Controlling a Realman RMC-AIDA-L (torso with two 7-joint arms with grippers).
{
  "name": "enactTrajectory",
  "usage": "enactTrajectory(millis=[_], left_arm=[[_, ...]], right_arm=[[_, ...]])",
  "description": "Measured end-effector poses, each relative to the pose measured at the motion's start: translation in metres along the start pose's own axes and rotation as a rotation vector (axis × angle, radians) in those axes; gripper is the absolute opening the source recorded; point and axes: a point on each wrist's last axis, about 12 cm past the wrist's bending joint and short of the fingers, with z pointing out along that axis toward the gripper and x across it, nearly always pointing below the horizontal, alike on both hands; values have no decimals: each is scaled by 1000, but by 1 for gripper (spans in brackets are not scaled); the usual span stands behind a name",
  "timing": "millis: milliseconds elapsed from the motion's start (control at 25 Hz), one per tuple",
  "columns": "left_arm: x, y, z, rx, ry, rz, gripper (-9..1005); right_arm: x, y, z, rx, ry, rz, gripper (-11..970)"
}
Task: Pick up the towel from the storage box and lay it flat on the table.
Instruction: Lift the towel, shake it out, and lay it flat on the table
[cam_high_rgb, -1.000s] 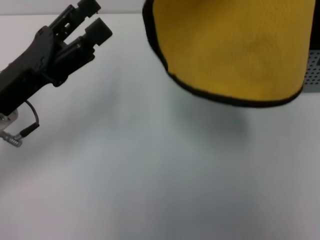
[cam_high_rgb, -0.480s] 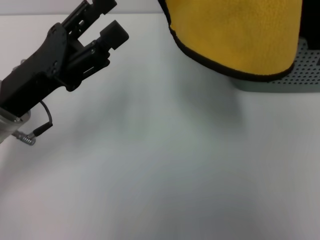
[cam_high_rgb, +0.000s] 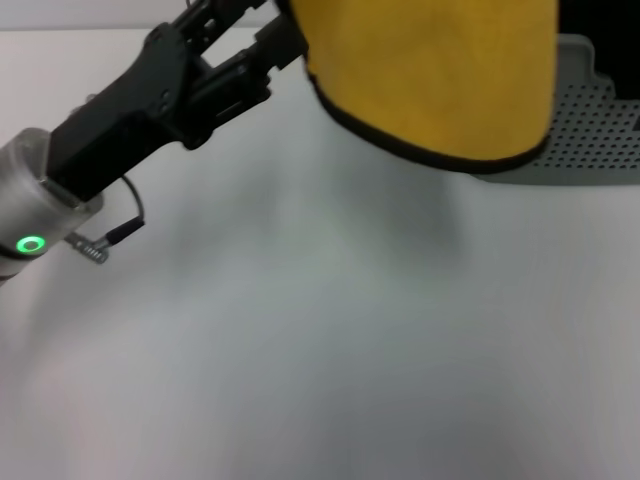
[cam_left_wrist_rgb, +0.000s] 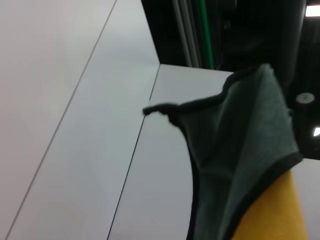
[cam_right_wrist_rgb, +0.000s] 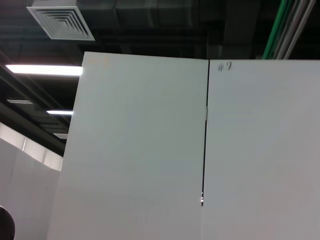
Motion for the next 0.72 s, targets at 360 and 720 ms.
enactTrajectory(millis=[360, 720], left_arm=[[14, 1, 14, 16, 58, -55, 859], [23, -15, 3, 70, 73, -64, 751]], right_arm=[[10, -9, 10, -7, 16, 24, 43], [11, -10, 1, 32, 7, -4, 46]])
